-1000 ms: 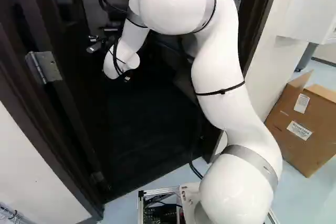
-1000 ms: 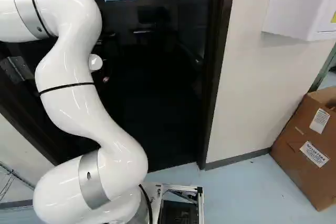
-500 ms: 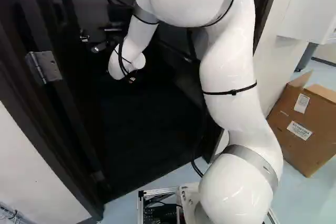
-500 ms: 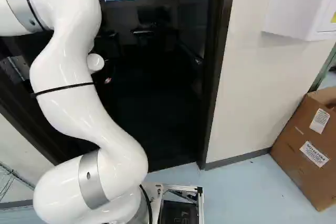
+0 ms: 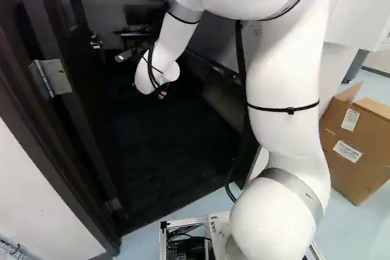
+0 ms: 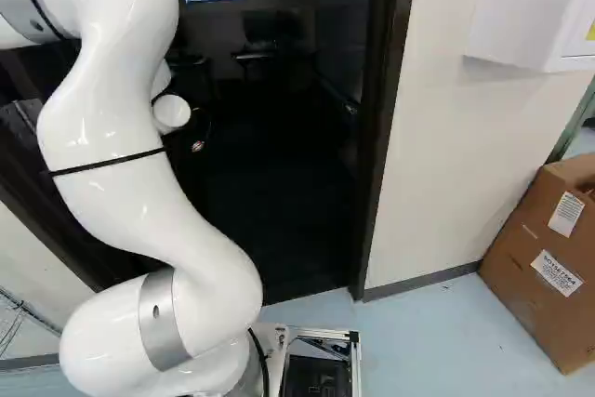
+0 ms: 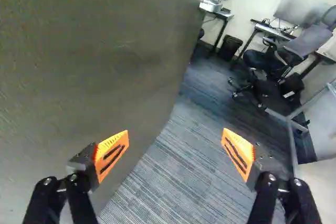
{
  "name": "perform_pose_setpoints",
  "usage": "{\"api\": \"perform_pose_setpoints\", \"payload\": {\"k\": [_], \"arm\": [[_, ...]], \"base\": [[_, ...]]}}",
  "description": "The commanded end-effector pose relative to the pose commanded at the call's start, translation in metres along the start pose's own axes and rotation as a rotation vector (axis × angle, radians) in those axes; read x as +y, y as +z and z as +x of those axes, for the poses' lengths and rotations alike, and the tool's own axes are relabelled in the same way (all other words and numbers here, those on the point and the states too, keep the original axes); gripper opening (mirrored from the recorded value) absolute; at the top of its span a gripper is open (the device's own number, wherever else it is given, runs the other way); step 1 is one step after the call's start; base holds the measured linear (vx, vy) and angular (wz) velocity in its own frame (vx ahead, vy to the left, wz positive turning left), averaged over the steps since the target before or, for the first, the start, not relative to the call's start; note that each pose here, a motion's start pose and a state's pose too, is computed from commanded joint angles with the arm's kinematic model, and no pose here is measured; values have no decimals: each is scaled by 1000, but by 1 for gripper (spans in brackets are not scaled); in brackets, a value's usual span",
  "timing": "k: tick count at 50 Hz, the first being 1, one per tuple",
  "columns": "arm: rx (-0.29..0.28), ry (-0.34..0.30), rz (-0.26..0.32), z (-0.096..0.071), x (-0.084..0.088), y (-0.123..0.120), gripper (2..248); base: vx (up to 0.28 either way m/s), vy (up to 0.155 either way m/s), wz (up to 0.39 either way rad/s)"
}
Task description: Open the door and move inside
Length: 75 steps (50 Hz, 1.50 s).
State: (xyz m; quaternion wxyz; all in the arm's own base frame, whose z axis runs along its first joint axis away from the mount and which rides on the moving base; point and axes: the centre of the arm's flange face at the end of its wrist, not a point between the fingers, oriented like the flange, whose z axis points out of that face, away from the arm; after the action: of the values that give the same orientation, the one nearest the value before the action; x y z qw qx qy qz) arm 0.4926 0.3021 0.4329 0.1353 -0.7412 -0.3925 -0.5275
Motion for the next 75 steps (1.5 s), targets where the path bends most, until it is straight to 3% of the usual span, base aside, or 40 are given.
{"api": "perform_pose_setpoints", "payload": {"k": [35, 75], "arm": [[-38, 37, -50, -30, 9, -70, 247], [-64, 145, -170, -67, 19, -149, 247]], "base": [[0, 0, 0], [0, 0, 0]]}}
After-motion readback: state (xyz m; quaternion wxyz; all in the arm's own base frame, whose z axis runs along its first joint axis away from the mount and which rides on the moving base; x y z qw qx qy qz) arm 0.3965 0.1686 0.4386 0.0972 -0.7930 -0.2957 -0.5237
